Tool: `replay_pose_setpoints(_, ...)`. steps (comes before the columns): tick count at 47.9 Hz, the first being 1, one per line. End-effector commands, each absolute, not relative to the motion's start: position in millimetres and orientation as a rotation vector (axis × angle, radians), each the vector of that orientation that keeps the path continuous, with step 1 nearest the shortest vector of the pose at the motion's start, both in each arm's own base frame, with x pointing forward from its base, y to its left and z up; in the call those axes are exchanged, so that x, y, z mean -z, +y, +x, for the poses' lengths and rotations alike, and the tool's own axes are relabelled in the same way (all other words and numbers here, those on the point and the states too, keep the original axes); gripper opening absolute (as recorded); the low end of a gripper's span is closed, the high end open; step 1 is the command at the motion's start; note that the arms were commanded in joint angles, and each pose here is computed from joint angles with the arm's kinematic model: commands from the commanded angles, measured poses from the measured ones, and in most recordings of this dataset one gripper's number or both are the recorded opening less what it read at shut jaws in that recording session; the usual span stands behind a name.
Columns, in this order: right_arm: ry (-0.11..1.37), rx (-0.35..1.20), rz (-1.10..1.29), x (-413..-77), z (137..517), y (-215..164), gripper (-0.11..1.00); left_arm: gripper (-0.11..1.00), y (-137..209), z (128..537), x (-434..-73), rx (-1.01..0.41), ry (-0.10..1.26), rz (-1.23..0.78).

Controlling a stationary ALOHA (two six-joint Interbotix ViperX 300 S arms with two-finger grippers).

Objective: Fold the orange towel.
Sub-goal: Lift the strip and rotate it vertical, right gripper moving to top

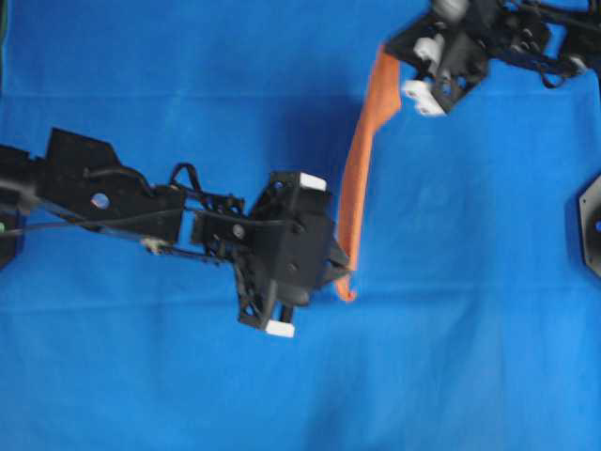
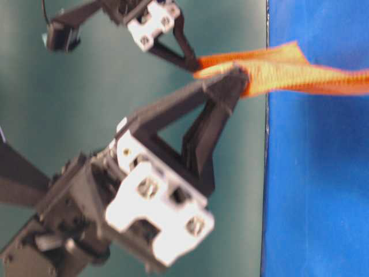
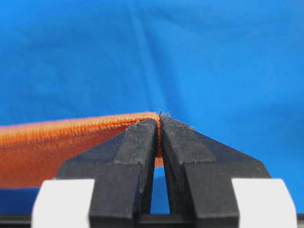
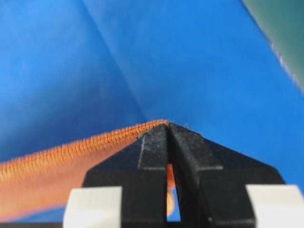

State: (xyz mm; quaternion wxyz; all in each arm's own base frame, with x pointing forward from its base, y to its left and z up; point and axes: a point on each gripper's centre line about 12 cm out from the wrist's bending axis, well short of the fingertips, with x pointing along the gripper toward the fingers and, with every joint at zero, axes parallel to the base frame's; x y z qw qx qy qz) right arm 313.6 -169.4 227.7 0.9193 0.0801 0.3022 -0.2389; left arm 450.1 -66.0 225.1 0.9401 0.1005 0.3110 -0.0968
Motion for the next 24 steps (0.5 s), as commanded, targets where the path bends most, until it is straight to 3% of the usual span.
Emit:
replay_pose_setpoints(1, 0.571, 0.518, 0.141, -246, 324, -188, 0.02, 0.03, -85, 455, -244, 0.237, 0.575, 0.226)
replay_pose_setpoints(10, 0.566, 0.519, 0.122, -248, 331, -193, 0.02, 0.03, -90, 458, -244, 0.25, 0.567, 0.243)
replay_pose_setpoints(24, 0.574, 0.537, 0.134, -246, 311, -189, 0.02, 0.03, -93, 472, -245, 0.247, 0.505, 0.252)
